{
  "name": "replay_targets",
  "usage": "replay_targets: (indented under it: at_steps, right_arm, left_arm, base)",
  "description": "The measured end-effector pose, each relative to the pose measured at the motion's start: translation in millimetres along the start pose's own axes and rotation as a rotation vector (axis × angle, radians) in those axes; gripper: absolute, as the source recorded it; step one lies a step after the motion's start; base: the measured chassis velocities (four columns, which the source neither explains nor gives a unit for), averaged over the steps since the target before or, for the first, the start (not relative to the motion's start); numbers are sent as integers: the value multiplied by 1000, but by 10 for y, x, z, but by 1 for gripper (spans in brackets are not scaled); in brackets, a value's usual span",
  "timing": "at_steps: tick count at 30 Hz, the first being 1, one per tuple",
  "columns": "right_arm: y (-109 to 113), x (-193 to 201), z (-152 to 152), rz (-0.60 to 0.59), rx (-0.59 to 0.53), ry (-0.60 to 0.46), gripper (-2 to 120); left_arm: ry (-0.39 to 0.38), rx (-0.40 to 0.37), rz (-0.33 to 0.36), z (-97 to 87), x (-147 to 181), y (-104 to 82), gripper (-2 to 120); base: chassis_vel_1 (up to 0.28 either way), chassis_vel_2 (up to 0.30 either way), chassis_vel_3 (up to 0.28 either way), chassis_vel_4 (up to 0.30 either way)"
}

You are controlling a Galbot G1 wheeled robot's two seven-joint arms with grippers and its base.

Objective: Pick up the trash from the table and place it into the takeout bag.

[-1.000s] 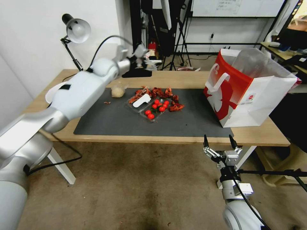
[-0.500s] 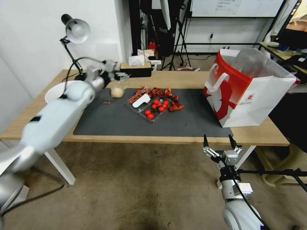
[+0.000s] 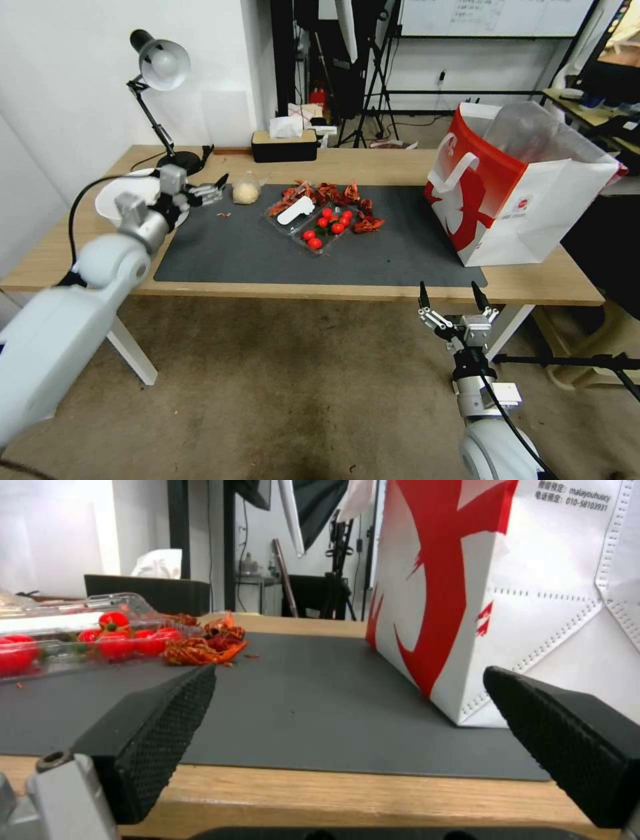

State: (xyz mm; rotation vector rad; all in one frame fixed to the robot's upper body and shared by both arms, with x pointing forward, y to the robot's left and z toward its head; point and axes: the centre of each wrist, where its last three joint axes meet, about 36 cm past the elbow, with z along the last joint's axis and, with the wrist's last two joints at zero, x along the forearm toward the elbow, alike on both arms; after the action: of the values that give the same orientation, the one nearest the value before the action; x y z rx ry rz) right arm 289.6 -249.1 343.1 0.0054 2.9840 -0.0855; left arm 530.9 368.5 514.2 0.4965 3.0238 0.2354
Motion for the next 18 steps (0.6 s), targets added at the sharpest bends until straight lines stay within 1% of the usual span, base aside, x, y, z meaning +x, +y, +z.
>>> replay_targets:
  at_steps: [2, 3, 4, 7, 10, 11, 14, 15, 16, 18]
  right_arm:
    - [-1, 8, 0, -1, 0, 0, 100]
    - [-1, 8, 0, -1, 0, 0, 100]
    - [-5, 10, -5, -1, 1, -2, 100]
    - [-8, 11, -6, -2, 1, -3, 100]
    - [-7, 22, -3, -4, 0, -4, 100]
    - [-7, 22, -3, -4, 0, -4, 100]
    - [6, 20, 5, -7, -3, -6, 100]
    - [6, 20, 5, -7, -3, -6, 100]
    - [6, 19, 6, -8, -4, -6, 100]
    - [7, 24, 17, -10, -4, -4, 100]
  left_arm:
    - [-8, 8, -37, 36, 204, -102, 100]
    - [-8, 8, -37, 36, 204, -102, 100]
    - [-14, 11, -54, 52, 316, -151, 100]
    - [-14, 12, -65, 65, 373, -173, 100]
    - [-15, 26, -139, 204, 807, -302, 100]
    - [-15, 26, -139, 204, 807, -302, 100]
    - [-40, 56, -223, 409, 1200, -445, 100]
    - [-40, 56, -223, 409, 1200, -445, 100]
    - [-39, 61, -234, 451, 1270, -480, 100]
    - [-14, 70, -253, 590, 1510, -614, 100]
  base:
    - [0, 0, 0, 0]
    - [0, 0, 0, 0]
    - [0, 0, 0, 0]
    - [0, 0, 0, 0]
    - [0, 0, 0, 0]
    - [0, 0, 0, 0]
    - [0, 0, 0, 0]
    - [0, 0, 0, 0]
    - [0, 0, 0, 0]
    - [0, 0, 0, 0]
